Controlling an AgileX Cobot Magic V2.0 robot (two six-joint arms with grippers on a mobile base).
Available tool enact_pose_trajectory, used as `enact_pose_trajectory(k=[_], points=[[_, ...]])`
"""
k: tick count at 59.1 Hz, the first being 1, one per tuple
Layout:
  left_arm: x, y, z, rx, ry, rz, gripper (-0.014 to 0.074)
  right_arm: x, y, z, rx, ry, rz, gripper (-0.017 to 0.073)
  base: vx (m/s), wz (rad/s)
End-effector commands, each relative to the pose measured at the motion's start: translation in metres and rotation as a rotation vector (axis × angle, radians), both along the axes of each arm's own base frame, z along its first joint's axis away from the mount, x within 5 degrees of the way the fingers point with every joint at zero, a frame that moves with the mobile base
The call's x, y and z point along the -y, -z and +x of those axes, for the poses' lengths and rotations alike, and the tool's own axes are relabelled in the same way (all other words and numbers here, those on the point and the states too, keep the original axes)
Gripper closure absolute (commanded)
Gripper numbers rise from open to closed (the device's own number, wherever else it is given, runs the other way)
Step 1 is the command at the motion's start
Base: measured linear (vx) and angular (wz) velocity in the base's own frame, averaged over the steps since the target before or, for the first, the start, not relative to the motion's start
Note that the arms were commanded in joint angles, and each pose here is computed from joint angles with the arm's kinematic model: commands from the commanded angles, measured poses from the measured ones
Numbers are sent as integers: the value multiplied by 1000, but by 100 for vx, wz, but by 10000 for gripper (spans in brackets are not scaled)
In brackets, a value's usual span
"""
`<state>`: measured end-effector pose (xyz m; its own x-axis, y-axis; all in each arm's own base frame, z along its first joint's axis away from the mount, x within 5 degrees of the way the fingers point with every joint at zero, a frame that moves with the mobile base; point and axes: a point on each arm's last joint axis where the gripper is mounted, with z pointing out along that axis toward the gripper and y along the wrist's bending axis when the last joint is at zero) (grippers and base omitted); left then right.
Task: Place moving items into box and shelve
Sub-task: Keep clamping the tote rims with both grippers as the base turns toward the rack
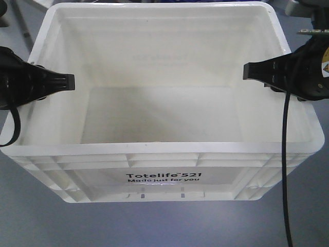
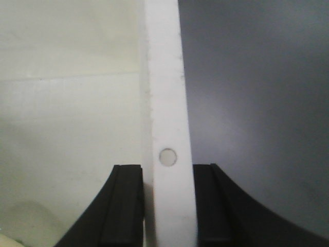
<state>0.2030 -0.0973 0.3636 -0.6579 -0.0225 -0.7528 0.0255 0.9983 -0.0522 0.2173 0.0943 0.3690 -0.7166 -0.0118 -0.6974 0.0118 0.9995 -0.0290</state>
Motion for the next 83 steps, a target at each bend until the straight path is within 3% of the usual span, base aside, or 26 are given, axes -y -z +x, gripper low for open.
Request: enact_pose_trajectory(k=[1,83], points=[[0,-31,-1,189,55,-35,485,5,-26,0,155,-27,-9,571,18,-64],[0,-31,-1,189,55,-35,485,5,-26,0,155,-27,-9,571,15,-52]])
